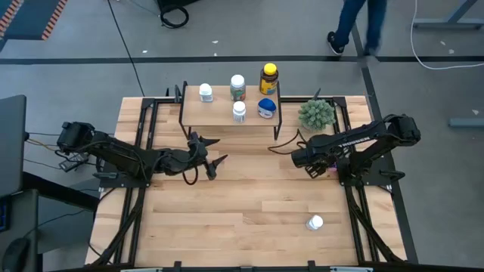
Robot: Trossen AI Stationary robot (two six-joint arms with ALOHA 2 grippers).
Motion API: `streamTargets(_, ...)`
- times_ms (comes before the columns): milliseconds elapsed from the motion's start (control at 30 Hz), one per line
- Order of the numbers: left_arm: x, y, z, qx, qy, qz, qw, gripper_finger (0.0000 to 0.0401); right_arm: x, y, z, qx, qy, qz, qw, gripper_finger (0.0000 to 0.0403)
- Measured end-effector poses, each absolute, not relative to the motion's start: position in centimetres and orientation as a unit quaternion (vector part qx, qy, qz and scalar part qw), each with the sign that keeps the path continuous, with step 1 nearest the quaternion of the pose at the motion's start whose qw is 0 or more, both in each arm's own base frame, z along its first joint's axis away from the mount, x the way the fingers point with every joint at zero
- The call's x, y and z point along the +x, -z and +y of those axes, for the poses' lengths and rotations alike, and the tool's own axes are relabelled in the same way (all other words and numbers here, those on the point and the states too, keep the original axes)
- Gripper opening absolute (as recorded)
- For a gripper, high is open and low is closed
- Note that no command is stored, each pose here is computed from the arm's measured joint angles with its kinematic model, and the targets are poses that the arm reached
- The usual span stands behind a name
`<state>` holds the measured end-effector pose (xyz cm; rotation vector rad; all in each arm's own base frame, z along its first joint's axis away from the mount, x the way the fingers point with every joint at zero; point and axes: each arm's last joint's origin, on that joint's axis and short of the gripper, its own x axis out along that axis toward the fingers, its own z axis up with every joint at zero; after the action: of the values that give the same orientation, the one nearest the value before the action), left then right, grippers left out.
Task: Pick and place medicine bottles onto shelf by color
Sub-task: Put the pink pill bottle on the shelf
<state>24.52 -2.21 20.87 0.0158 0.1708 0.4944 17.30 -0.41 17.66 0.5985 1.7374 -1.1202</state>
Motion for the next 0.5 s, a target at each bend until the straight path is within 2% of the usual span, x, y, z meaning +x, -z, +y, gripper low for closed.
streamTargets(233,24.5,-20.9,-2.2,0.006,-0.244,0.081,0.966,0.0318,17.4,-17.5,-2.2,0.252,0.393,0.741,0.483,0.0273)
streamTargets(500,24.5,-20.9,-2.6,0.003,-0.238,0.082,0.968,0.0318,16.8,-16.9,-4.0,0.259,0.363,0.755,0.481,0.0264)
